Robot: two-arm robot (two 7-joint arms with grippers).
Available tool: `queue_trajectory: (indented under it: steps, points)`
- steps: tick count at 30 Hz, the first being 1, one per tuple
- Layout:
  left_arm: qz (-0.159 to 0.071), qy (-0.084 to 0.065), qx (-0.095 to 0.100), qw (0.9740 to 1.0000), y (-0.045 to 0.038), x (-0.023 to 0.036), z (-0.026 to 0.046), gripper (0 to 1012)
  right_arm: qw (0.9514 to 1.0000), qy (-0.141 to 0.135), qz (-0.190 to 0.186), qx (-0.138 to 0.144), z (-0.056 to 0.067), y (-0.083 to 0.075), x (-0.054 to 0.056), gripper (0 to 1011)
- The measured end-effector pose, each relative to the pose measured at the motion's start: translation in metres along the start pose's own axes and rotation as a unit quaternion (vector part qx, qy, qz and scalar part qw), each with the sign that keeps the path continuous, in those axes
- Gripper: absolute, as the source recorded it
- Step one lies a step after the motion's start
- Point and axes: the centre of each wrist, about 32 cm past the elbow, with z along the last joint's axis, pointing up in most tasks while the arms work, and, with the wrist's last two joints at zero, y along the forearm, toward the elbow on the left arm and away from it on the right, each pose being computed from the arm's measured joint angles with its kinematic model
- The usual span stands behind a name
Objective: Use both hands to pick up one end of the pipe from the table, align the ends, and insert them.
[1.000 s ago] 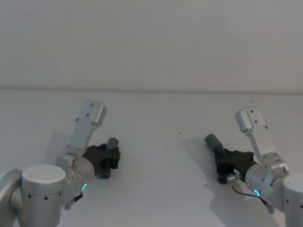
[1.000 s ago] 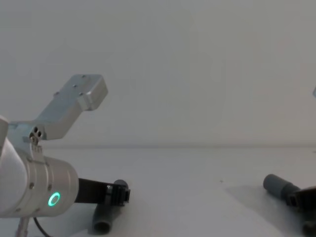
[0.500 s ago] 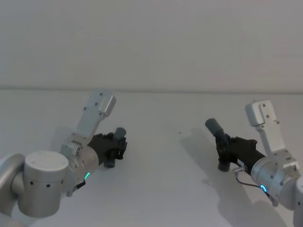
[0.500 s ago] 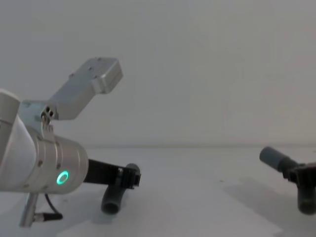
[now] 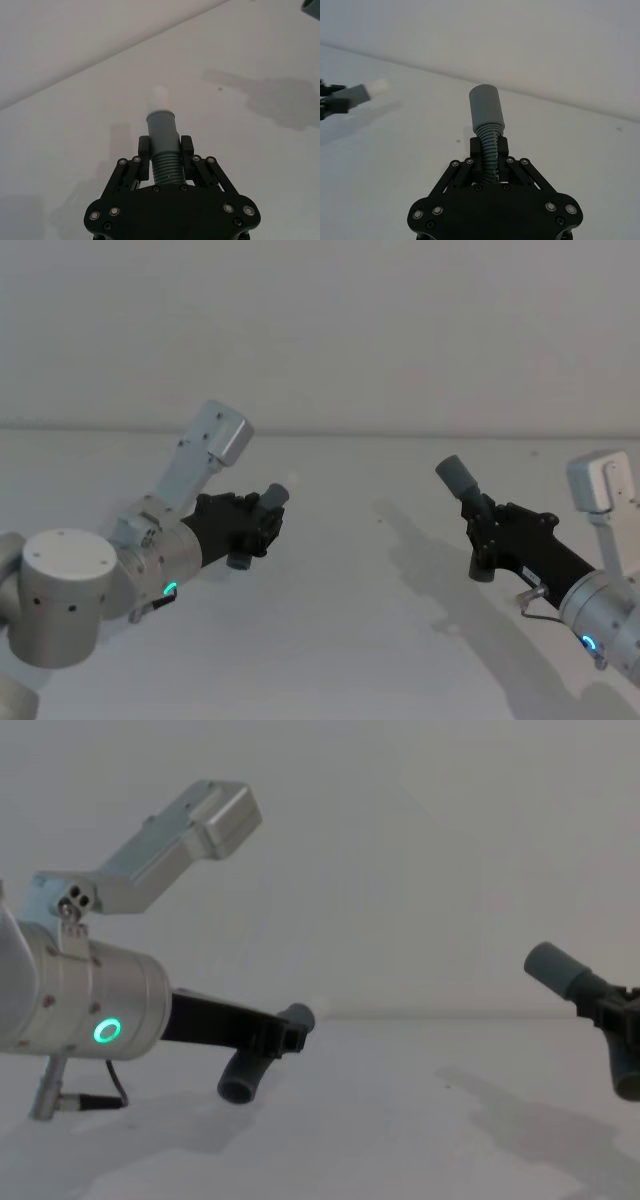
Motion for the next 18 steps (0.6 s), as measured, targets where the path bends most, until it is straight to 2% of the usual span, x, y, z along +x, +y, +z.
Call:
queue_trajectory:
  steps: [8, 9, 14, 18]
  points:
    - [-0.049, -0.02, -0.025, 0.9983, 0.0044, 0.0146, 0.0022, 352, 0.9979, -0.013, 0.048, 0.043, -0.009, -0.01, 0.015, 156]
    - [-0.062, -0.023, -0.032, 0.9973, 0.0054, 0.0175, 0.0028, 352, 0.9968, -0.016, 0.059, 0.051, -0.01, -0.012, 0.019, 156]
    - [-0.091, -0.033, -0.045, 0.9942, 0.009, 0.0259, 0.005, 351, 0.9931, -0.028, 0.09, 0.071, -0.015, -0.017, 0.028, 156]
    - [-0.117, -0.042, -0.055, 0.9907, 0.0123, 0.0331, 0.0078, 351, 0.988, -0.043, 0.12, 0.087, -0.02, -0.021, 0.038, 156]
